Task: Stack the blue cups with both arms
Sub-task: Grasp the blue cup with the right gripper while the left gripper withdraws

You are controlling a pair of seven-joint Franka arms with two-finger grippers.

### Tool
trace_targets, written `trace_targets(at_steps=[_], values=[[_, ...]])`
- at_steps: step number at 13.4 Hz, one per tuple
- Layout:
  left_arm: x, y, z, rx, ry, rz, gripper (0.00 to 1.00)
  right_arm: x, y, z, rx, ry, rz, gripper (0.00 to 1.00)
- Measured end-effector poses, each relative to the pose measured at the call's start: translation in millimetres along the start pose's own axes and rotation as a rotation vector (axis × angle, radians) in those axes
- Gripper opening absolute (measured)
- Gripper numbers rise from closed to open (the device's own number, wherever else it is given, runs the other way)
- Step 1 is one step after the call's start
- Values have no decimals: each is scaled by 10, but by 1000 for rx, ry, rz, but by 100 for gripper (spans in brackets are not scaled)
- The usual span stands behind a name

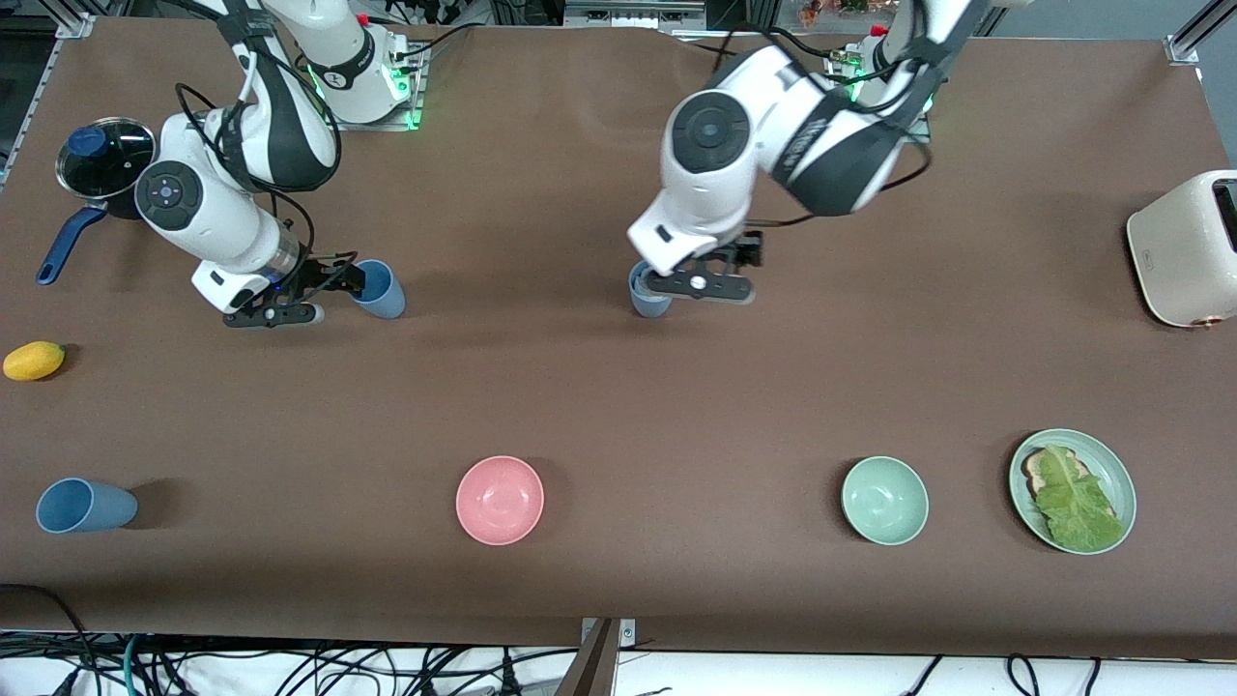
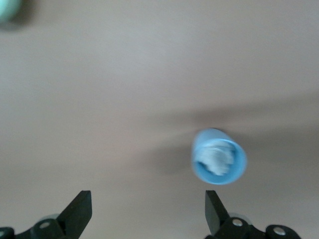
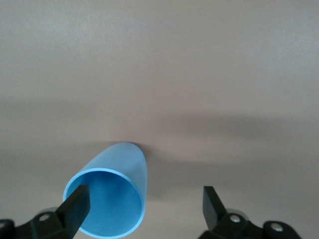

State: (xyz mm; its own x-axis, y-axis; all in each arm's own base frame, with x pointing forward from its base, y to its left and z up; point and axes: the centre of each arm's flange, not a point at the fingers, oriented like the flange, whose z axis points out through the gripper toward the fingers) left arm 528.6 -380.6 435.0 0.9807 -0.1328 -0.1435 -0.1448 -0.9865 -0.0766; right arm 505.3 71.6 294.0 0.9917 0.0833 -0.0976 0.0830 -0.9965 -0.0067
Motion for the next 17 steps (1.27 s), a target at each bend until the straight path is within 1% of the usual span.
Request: trace_targets(at_steps=[3,7,9,10,11,12,13,14,16,17], values=[[127,-811,-323,7,-9,27,100,-75,-10,143,0,-3,-3,100],[34,-1522,-781,14,9,83,100,-126,-5,291,-1,-8,-2,98],[-27,-1828,-980,17,6,104,100,-134,-5,378,-1,-6,-3,97],[-44,-1990,-1088,14,15,107,100,-144,-5,431,-1,-7,-3,88],[-65,-2184,-1187,5,27,91,100,-152,-5,468,-1,-10,-3,74],[-90,-2414,-1266,-24,36,68,100,-157,-5,488,-1,-12,-3,66],[-114,-2668,-1326,-60,44,46,100,-160,-5,496,-1,-13,-3,66],[-146,-2935,-1370,-82,53,28,100,-161,-6,497,-1,-13,-3,60],[-223,-3390,-1370,-93,76,-9,100,-161,-9,497,-1,-13,-4,33],[-250,-3512,-1316,-93,91,-30,100,-161,-13,496,-1,-12,-5,24]])
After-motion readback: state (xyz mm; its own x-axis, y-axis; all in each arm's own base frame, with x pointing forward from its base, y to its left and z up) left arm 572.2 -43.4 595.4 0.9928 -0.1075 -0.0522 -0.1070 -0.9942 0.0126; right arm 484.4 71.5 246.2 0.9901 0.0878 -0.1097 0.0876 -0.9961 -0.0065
